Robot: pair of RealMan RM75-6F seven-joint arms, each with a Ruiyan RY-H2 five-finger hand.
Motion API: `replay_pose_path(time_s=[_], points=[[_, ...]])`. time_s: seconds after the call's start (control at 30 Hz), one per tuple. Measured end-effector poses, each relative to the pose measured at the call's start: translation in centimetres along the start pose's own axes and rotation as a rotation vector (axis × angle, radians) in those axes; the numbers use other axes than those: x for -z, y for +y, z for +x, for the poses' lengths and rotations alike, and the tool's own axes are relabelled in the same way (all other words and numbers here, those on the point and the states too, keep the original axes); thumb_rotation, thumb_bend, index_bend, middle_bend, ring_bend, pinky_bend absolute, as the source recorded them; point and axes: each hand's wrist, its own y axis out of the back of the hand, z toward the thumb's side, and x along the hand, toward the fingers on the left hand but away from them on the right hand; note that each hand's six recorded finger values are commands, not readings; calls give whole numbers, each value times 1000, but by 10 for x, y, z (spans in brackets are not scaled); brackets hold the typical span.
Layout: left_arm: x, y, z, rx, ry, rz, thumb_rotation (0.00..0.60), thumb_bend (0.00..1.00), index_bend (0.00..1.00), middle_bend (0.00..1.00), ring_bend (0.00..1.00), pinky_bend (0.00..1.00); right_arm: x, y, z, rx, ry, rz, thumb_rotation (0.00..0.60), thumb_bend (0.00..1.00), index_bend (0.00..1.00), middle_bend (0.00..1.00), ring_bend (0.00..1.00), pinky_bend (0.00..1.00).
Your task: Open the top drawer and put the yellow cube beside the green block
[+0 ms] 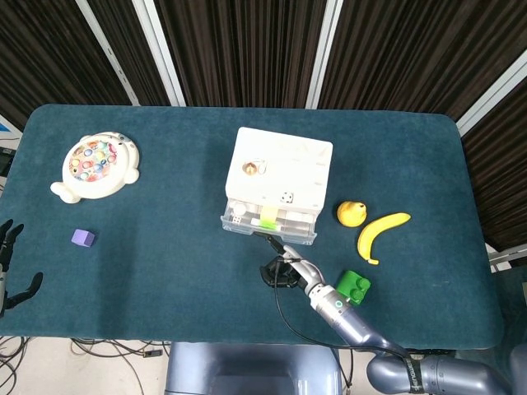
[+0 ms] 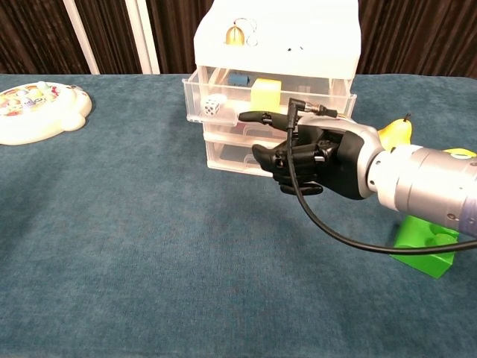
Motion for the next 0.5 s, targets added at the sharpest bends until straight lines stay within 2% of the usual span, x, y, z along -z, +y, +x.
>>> replay_pose_path(time_s=[0.5], points=[[0,0,0,0,1,1,600,316,7,0,0,0,4,-4,6,-8,2,-10,600,635,109,959,1000,1000]])
